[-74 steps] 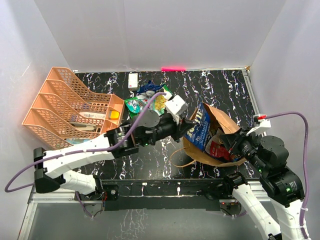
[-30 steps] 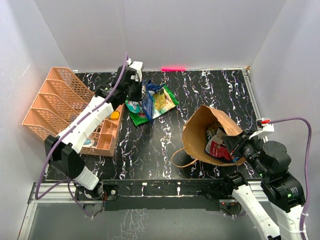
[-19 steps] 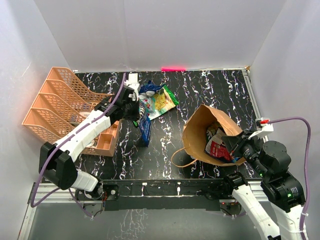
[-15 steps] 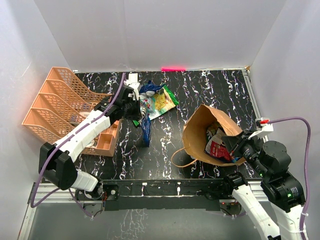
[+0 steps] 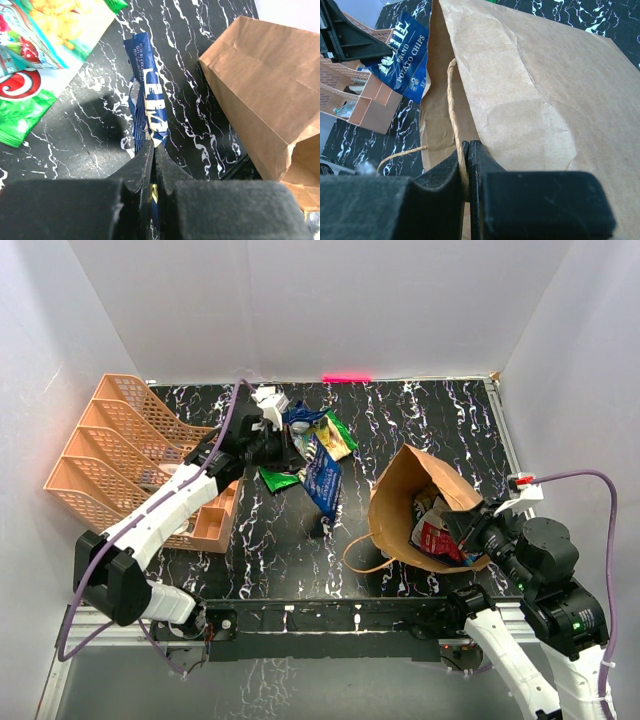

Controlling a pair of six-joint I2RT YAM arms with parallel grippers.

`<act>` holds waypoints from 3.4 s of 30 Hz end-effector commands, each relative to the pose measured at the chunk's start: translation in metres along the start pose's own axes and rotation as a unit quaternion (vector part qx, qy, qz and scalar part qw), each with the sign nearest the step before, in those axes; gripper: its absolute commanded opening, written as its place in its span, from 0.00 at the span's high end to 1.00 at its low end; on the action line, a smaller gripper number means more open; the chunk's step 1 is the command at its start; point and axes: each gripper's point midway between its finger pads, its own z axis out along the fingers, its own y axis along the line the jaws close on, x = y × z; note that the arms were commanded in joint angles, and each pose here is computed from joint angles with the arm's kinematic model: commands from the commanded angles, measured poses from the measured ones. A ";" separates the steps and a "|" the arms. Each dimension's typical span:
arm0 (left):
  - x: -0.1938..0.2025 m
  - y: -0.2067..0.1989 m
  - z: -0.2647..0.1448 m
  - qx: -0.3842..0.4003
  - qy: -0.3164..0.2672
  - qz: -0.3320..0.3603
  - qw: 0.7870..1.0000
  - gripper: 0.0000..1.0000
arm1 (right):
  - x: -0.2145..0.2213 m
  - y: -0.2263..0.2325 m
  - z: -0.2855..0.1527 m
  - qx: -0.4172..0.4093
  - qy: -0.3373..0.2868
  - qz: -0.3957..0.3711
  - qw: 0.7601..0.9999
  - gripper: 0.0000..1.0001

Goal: Take the snacks out of the paper bag
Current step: Place the snack at the center of the board, then adjust the paper bag at the center of the board.

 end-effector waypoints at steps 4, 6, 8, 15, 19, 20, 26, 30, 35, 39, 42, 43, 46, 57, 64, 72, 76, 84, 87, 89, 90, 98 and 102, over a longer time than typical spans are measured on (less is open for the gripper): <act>0.024 0.062 -0.007 -0.131 -0.004 -0.004 0.991 1.00 | -0.014 0.002 -0.003 -0.002 -0.027 -0.006 1.000 0.92; 0.042 0.088 -0.009 -0.175 0.019 -0.015 0.984 1.00 | -0.015 0.002 -0.004 -0.001 -0.031 -0.006 0.999 0.92; 0.064 0.110 -0.009 -0.209 0.052 -0.041 0.976 1.00 | -0.014 0.002 -0.004 -0.001 -0.031 -0.007 1.000 0.92; 0.070 0.117 -0.032 -0.222 0.027 -0.046 0.974 0.85 | -0.017 0.003 -0.006 0.000 -0.030 -0.007 1.000 0.92; 0.058 0.104 -0.039 -0.202 0.007 -0.041 0.978 0.53 | -0.020 0.002 -0.006 0.005 -0.031 -0.009 0.999 0.92; 0.056 0.102 -0.040 -0.199 0.004 -0.041 0.979 0.50 | -0.022 0.003 -0.006 0.006 -0.032 -0.009 0.999 0.92; 0.027 0.088 -0.063 -0.192 -0.061 -0.023 0.979 0.29 | -0.052 -0.010 -0.005 0.075 -0.048 0.000 0.996 0.92; 0.015 0.068 -0.072 -0.151 -0.091 -0.019 0.984 0.26 | -0.090 -0.033 0.004 0.174 -0.074 -0.022 0.982 0.92; 0.007 0.060 -0.082 -0.136 -0.121 -0.014 0.983 0.28 | -0.140 -0.056 0.045 0.290 -0.066 -0.082 0.951 0.92; 0.004 0.058 -0.092 -0.139 -0.130 -0.006 0.982 0.29 | -0.185 -0.057 0.056 0.327 -0.117 -0.105 0.932 0.92; 0.001 0.059 -0.099 -0.148 -0.141 0.001 0.979 0.29 | -0.204 -0.061 0.055 0.352 -0.147 -0.112 0.918 0.92; 0.000 0.058 -0.101 -0.147 -0.143 0.003 0.979 0.29 | -0.209 -0.063 0.056 0.358 -0.157 -0.119 0.913 0.92; -0.003 0.053 -0.104 -0.140 -0.145 0.015 0.979 0.30 | -0.226 -0.069 0.051 0.382 -0.174 -0.157 0.894 0.92; -0.003 0.018 -0.101 -0.099 -0.150 0.031 0.983 0.29 | -0.298 -0.104 0.069 0.401 -0.176 -0.299 0.848 0.92; -0.004 0.006 -0.108 -0.081 -0.156 0.033 0.984 0.29 | -0.252 0.012 0.126 0.128 -0.121 -0.397 0.901 0.92; 0.003 -0.007 -0.100 -0.033 -0.151 0.032 0.987 0.27 | -0.084 0.083 0.115 -0.199 0.041 -0.213 0.956 0.92; 0.013 -0.039 -0.094 0.064 -0.131 0.033 0.989 0.23 | -0.044 0.092 0.102 -0.253 0.063 -0.123 0.958 0.92; 0.023 -0.092 -0.095 0.236 -0.124 -0.006 0.964 0.23 | -0.037 0.080 0.094 -0.211 0.072 -0.079 0.972 0.92; 0.035 -0.104 -0.087 0.262 -0.114 -0.011 0.958 0.23 | -0.048 0.079 0.091 -0.189 0.061 -0.068 0.978 0.92; 0.052 -0.114 -0.075 0.269 -0.094 -0.010 0.959 0.23 | -0.053 0.078 0.087 -0.179 0.052 -0.060 0.981 0.92; 0.061 -0.122 -0.069 0.272 -0.085 -0.006 0.959 0.22 | -0.056 0.078 0.086 -0.173 0.047 -0.054 0.982 0.92; 0.119 -0.169 -0.020 0.220 -0.097 0.099 0.965 0.23 | -0.058 0.077 0.073 -0.167 0.026 -0.030 0.985 0.92; 0.136 -0.174 0.012 0.164 -0.124 0.139 0.969 0.31 | -0.061 0.081 0.069 -0.173 0.017 -0.022 0.984 0.92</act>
